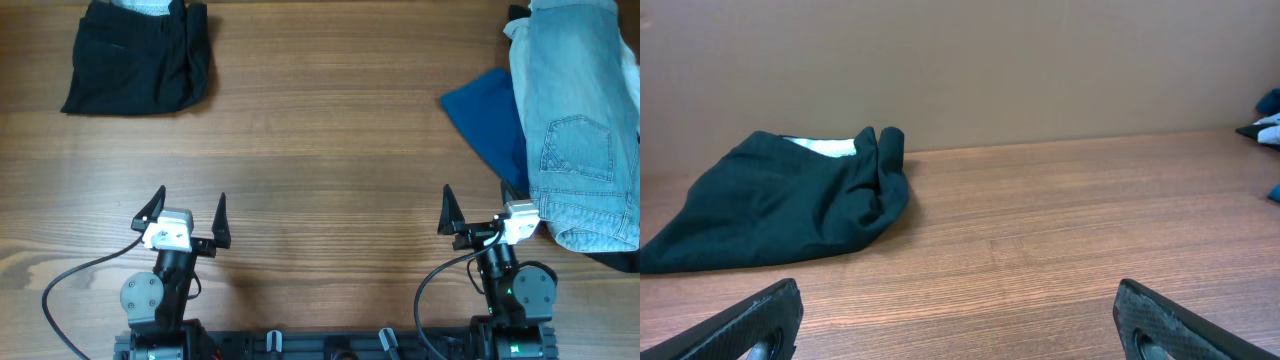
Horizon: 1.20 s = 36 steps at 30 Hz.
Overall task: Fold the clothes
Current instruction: 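Move both grippers forward toward the clothes at the table's far edge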
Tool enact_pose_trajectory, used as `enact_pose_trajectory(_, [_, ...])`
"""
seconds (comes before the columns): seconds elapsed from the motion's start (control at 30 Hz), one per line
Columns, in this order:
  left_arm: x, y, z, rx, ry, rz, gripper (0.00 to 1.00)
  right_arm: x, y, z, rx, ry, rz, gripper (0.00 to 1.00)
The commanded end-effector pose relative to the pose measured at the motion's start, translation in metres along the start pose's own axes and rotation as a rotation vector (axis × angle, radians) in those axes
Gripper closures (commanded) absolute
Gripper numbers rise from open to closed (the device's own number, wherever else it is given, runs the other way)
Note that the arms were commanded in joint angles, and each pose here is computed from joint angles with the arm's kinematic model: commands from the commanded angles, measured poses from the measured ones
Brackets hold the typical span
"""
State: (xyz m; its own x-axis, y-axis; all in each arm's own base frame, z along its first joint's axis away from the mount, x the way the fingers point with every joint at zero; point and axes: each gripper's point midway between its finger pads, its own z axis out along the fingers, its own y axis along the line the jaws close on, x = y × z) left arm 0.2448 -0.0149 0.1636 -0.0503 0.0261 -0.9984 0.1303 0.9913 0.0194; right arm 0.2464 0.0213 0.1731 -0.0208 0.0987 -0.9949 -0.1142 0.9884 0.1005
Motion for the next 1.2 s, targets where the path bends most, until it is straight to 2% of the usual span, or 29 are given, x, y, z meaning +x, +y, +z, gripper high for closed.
enact_pose_trajectory(0.0, [0.0021,-0.0024,0.0001,0.012,0.001,-0.002,0.00,-0.0012,0.0031,-0.0001,-0.017,-0.006,-0.015,0.00])
enact_pose_trajectory(1.17, [0.0021,-0.0024,0.0001,0.012,0.001,-0.002,0.00,-0.0010,-0.0040,-0.0002,0.024,-0.006,-0.019,0.00])
